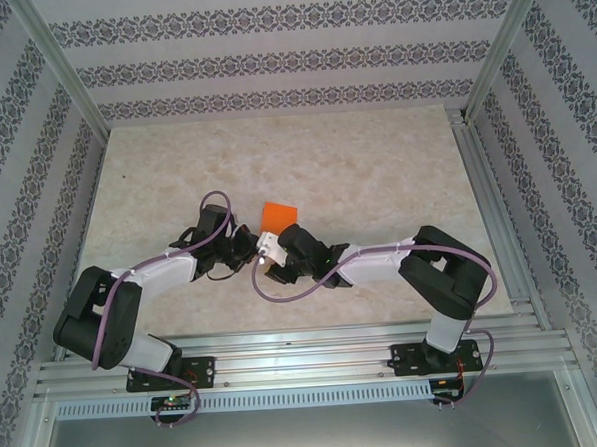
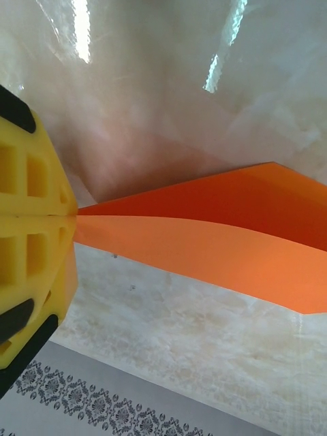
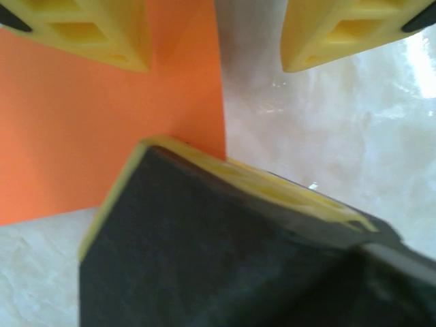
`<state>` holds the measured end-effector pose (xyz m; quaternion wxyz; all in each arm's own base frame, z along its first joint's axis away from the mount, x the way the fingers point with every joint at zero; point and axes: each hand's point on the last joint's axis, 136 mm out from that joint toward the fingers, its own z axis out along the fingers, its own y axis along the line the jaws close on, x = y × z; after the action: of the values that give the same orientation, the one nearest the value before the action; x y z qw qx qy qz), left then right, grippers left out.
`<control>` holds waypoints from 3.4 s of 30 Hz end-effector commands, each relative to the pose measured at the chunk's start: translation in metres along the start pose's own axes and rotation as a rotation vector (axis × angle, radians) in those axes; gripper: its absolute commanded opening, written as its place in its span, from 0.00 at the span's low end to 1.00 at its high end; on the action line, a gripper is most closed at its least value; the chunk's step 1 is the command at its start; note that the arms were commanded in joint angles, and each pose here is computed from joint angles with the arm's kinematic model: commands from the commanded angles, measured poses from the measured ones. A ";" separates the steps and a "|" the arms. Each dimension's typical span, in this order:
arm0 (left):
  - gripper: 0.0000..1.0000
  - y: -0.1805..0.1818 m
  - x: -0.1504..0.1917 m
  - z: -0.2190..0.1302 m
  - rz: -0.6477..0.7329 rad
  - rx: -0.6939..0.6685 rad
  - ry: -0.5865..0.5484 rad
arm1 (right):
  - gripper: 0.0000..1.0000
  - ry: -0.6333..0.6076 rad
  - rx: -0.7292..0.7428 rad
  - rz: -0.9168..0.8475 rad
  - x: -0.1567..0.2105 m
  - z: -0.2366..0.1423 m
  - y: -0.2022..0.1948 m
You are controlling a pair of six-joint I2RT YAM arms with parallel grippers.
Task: Fold a paper plane with a square sheet of paper (fold left side to right side)
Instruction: Third fold the triangle at the center of the table.
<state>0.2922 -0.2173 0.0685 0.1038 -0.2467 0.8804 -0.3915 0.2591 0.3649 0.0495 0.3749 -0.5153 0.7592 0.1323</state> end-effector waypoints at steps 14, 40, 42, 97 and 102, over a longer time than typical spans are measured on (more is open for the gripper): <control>0.33 -0.035 -0.001 -0.003 0.048 0.067 0.018 | 0.10 0.053 0.078 -0.040 0.012 0.008 -0.009; 0.24 -0.070 -0.098 0.064 0.195 0.117 0.063 | 0.10 0.091 0.073 -0.027 0.031 0.007 -0.012; 0.22 -0.063 -0.101 0.075 0.194 0.094 0.077 | 0.12 0.089 0.069 -0.028 0.030 0.006 -0.011; 0.14 -0.011 -0.086 0.104 0.163 -0.011 0.106 | 0.01 0.061 -0.076 0.111 -0.019 -0.002 -0.026; 0.15 -0.012 -0.086 0.105 0.167 -0.012 0.107 | 0.01 0.092 -0.081 0.158 -0.011 0.003 -0.036</control>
<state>0.4155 -0.2476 0.0246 0.0981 -0.1549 0.8929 -0.4113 0.2917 0.3551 0.0605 0.3181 -0.4845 0.8007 0.1517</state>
